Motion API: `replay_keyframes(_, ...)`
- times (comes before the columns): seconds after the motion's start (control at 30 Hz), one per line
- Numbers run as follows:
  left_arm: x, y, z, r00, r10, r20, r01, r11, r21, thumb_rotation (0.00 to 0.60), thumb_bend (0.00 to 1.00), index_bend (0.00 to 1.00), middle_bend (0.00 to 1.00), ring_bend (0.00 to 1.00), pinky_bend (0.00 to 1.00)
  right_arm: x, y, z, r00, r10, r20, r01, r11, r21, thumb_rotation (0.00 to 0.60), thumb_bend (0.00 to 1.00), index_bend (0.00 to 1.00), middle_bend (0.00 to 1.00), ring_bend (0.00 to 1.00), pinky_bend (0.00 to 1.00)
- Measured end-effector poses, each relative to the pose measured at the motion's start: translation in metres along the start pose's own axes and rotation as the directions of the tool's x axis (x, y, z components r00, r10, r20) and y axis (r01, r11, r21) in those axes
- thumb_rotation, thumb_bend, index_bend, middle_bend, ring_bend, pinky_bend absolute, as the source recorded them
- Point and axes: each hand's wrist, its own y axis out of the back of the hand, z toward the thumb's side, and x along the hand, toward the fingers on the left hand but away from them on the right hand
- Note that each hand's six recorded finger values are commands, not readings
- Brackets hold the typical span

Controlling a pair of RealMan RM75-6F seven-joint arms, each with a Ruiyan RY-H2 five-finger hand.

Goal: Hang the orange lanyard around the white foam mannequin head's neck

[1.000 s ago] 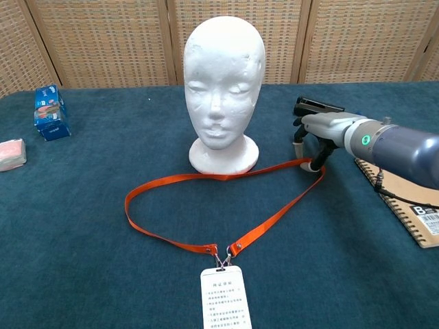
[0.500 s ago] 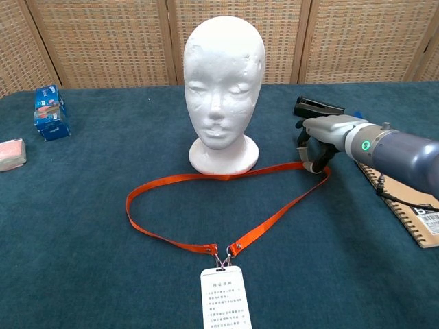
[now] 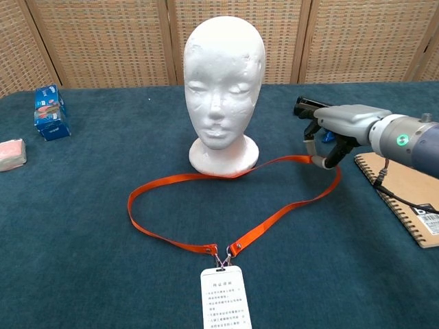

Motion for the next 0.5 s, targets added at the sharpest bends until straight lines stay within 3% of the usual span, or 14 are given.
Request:
replay_keyframes(0.3,0.031,-0.002,0.042,0.994,-0.013,0.111,0.019,0.998,-0.054,0.600,0.00,0.02,0.00,0.00,0.00,0.035,0.010,-0.010,0.999,-0.004,-0.036,0.004,1.000,-0.025,0.600,0.69,0.69,0.04,0.00,0.00)
replay_keyframes(0.5,0.066,-0.015,0.091,0.975,-0.052,0.217,0.069,0.995,-0.072,0.600,0.16,0.22,0.00,0.00,0.00,0.040,0.010,-0.008,0.999,0.006,-0.054,-0.008,0.999,-0.039,0.600,0.69,0.69,0.04,0.00,0.00)
